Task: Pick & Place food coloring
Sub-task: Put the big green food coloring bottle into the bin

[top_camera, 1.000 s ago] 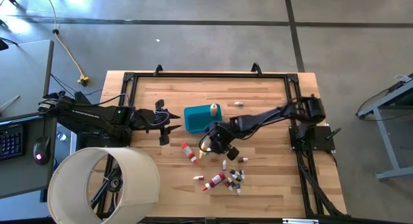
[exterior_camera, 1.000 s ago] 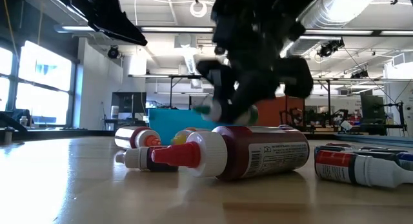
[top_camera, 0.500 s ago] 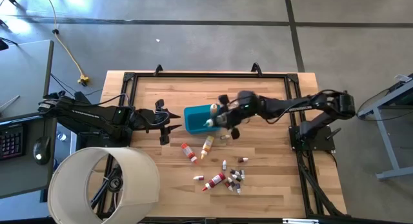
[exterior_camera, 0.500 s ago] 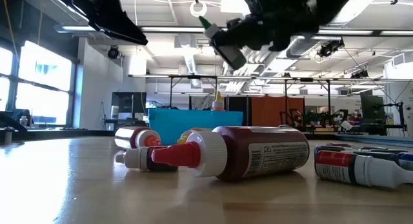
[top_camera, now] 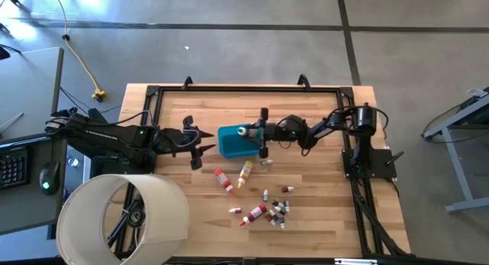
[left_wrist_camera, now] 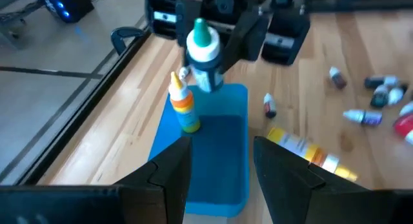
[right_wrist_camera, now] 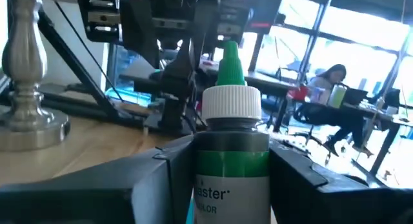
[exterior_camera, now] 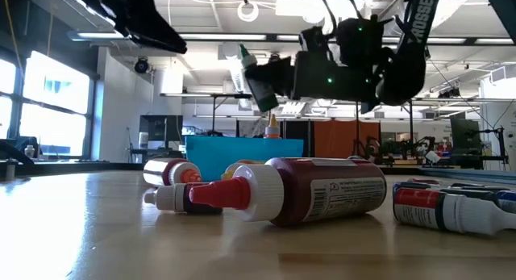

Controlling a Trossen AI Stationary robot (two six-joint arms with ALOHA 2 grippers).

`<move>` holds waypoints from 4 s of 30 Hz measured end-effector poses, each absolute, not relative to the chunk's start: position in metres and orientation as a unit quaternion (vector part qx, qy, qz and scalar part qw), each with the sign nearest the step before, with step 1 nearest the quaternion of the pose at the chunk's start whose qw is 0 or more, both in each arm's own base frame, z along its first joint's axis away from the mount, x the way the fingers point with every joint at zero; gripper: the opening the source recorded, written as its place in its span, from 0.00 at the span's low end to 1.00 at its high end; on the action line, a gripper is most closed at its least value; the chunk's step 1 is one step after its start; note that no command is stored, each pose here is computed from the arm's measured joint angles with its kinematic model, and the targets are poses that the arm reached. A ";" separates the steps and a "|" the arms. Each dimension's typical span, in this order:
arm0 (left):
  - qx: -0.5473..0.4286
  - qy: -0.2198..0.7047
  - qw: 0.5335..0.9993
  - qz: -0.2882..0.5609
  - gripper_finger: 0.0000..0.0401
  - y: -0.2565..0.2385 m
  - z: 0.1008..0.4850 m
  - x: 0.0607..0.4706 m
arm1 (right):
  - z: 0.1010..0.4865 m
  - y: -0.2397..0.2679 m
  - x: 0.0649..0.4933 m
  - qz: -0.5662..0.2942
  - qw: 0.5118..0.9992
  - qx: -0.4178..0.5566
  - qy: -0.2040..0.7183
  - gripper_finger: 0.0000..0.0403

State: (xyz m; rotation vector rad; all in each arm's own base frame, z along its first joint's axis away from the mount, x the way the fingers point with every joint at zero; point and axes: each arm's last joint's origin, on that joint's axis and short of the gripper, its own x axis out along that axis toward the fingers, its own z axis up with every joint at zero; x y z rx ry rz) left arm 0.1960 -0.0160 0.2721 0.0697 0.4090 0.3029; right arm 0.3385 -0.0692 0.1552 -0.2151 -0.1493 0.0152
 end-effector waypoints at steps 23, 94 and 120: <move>-0.031 0.218 0.956 0.192 0.40 -0.019 0.248 0.227 | 0.175 -0.066 0.343 0.039 0.996 -0.065 -0.045 0.37; 0.114 0.108 0.968 0.194 0.75 0.018 0.258 0.264 | 0.165 -0.079 0.333 -0.030 0.993 -0.029 0.111 0.37; 0.114 0.093 0.964 0.221 0.75 0.019 0.264 0.261 | 0.159 -0.065 0.253 -0.023 0.996 -0.035 -0.081 0.37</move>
